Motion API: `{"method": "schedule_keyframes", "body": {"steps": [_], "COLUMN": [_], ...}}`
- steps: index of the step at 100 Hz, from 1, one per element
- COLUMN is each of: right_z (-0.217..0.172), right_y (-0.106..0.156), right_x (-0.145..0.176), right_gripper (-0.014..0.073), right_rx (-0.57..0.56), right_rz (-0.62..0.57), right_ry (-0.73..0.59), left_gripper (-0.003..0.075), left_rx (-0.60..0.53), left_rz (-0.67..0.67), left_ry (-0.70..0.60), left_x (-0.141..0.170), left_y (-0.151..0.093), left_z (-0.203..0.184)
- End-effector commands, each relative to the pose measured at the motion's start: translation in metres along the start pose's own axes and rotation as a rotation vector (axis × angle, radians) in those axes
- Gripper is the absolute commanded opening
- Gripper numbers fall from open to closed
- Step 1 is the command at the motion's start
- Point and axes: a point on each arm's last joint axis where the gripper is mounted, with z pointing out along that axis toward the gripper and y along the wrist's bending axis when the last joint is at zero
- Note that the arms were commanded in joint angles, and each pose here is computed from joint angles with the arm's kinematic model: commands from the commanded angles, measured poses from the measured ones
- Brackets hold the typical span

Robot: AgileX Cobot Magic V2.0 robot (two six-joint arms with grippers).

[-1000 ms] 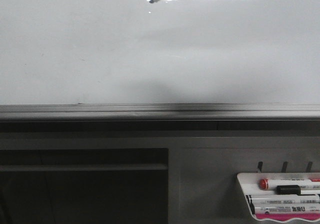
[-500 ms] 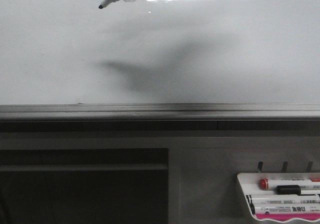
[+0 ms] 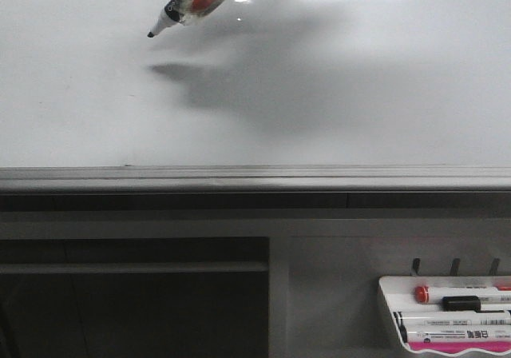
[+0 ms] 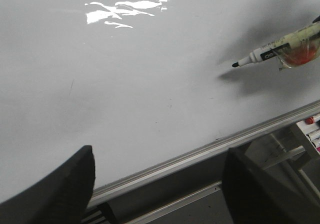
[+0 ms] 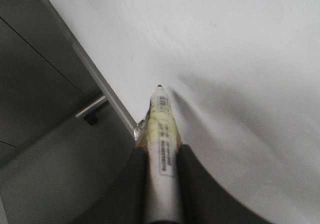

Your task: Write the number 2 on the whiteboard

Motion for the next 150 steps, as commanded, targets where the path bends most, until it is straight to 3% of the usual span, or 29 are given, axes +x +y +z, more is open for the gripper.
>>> {"method": "schedule_keyframes", "body": {"steps": [1, 52, 85, 104, 150], "right_z": [-0.017, 0.007, -0.014, -0.016, 0.035], "right_y": [0.004, -0.011, -0.040, -0.037, -0.029], "right_x": [-0.016, -0.011, -0.007, 0.000, 0.009], "right_gripper": [-0.0074, -0.0074, -0.0074, -0.0074, -0.0074], "right_rx": [0.028, 0.064, 0.110, 0.059, 0.009], "right_rz": [-0.025, -0.011, 0.049, 0.043, 0.037], "right_ry": [-0.087, -0.058, -0.038, 0.044, 0.098], "left_gripper": [0.0493, 0.0493, 0.0493, 0.0493, 0.0493], "left_rx": [-0.016, -0.022, -0.022, -0.023, -0.026], "left_rz": [-0.019, -0.020, -0.020, -0.020, -0.017], "left_ry": [-0.107, -0.121, -0.121, -0.123, -0.127], "left_x": [-0.014, -0.016, -0.016, -0.016, -0.016], "left_y": [0.001, 0.001, 0.001, 0.001, 0.002], "left_z": [-0.006, -0.007, -0.007, -0.007, -0.007]}}
